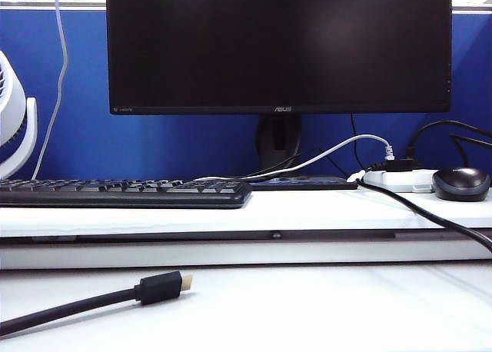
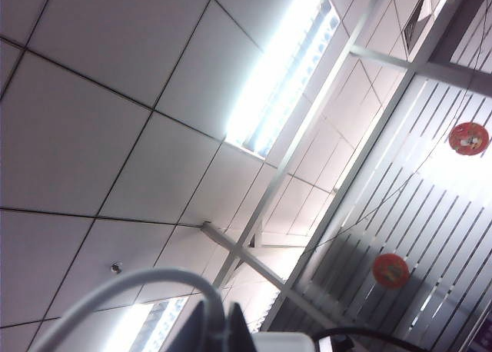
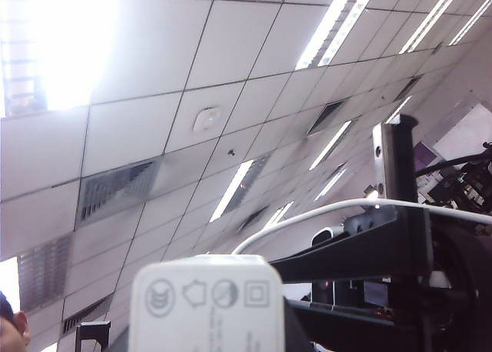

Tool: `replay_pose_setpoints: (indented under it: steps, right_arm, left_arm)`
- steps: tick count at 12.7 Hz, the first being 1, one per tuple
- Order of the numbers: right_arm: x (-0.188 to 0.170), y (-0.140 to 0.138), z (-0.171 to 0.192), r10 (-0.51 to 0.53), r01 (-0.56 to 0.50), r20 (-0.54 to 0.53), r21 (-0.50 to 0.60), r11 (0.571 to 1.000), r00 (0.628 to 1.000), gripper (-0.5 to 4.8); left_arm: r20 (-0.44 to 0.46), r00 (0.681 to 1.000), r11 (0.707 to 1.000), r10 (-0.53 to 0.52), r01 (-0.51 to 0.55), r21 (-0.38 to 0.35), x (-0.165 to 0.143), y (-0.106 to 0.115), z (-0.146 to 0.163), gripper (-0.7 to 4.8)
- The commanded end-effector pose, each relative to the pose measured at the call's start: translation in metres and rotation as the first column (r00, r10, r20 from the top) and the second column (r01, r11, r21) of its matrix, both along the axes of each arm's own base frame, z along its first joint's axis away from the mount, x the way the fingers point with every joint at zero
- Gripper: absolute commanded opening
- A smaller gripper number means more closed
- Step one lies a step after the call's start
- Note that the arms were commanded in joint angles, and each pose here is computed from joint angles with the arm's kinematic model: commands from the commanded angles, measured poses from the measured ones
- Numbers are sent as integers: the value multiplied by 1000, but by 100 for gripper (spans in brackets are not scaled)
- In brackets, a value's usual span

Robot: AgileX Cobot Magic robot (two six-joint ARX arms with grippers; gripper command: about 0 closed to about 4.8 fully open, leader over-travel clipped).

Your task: Pick up the Type-C charging cable and the charging base, insert one end of the Type-C charger into the corresponding slot on the base, and finally place the plugged-in charger back on the table.

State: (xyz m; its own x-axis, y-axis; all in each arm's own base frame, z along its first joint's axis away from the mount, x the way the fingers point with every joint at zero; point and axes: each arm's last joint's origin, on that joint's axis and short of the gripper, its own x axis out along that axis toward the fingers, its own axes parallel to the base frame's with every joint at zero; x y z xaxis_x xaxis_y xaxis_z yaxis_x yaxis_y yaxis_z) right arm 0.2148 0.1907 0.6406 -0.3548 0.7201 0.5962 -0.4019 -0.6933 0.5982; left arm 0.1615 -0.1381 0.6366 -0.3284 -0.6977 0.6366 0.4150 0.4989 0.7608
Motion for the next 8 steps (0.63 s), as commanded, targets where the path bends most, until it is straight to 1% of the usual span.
replay_pose_setpoints:
  steps: [1, 6, 8]
  right_arm:
    - [-7, -3, 3, -2, 1, 33, 19, 1000, 999, -5]
    - [-5, -6, 3, -35, 33, 50, 38, 999, 998, -5]
    - [0, -11, 4, -61, 59, 42, 44, 997, 997, -5]
  left_arm:
    - [-31, 999, 999, -40, 41, 23, 2, -2, -2, -6]
    - [-43, 998, 999, -37, 38, 13, 2, 0, -1, -6]
    - [-43, 999, 1000, -7, 7, 4, 3, 8, 1, -6]
